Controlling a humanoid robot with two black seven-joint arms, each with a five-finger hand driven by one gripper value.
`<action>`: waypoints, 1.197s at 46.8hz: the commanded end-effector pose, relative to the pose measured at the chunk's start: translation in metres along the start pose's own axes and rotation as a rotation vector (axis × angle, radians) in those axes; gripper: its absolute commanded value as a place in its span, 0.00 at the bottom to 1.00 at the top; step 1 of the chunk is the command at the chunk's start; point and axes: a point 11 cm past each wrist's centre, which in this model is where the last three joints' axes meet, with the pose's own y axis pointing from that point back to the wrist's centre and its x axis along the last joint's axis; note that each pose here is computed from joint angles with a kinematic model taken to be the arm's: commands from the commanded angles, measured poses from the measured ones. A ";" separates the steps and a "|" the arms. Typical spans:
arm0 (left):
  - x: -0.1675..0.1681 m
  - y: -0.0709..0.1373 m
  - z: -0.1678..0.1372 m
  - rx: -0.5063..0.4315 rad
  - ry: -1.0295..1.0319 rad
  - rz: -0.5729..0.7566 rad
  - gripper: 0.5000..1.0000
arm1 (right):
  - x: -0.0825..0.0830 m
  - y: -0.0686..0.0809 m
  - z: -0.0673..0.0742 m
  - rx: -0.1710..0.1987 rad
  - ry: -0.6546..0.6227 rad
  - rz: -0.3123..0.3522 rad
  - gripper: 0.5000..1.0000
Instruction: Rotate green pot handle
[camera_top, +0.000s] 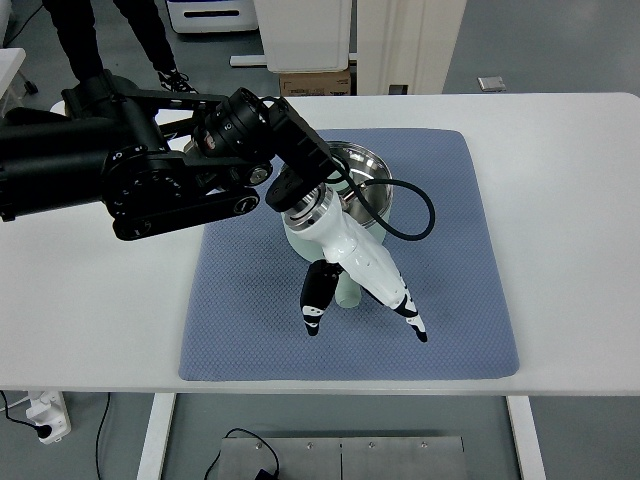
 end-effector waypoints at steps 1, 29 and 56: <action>-0.003 0.001 -0.003 0.021 -0.018 -0.024 1.00 | 0.000 0.000 0.000 0.000 0.000 -0.001 1.00; -0.011 0.008 -0.003 0.062 -0.058 -0.100 1.00 | 0.000 0.000 0.000 0.000 -0.001 -0.001 1.00; -0.040 0.030 -0.019 0.118 -0.013 -0.152 1.00 | 0.000 0.000 0.000 0.000 0.000 0.001 1.00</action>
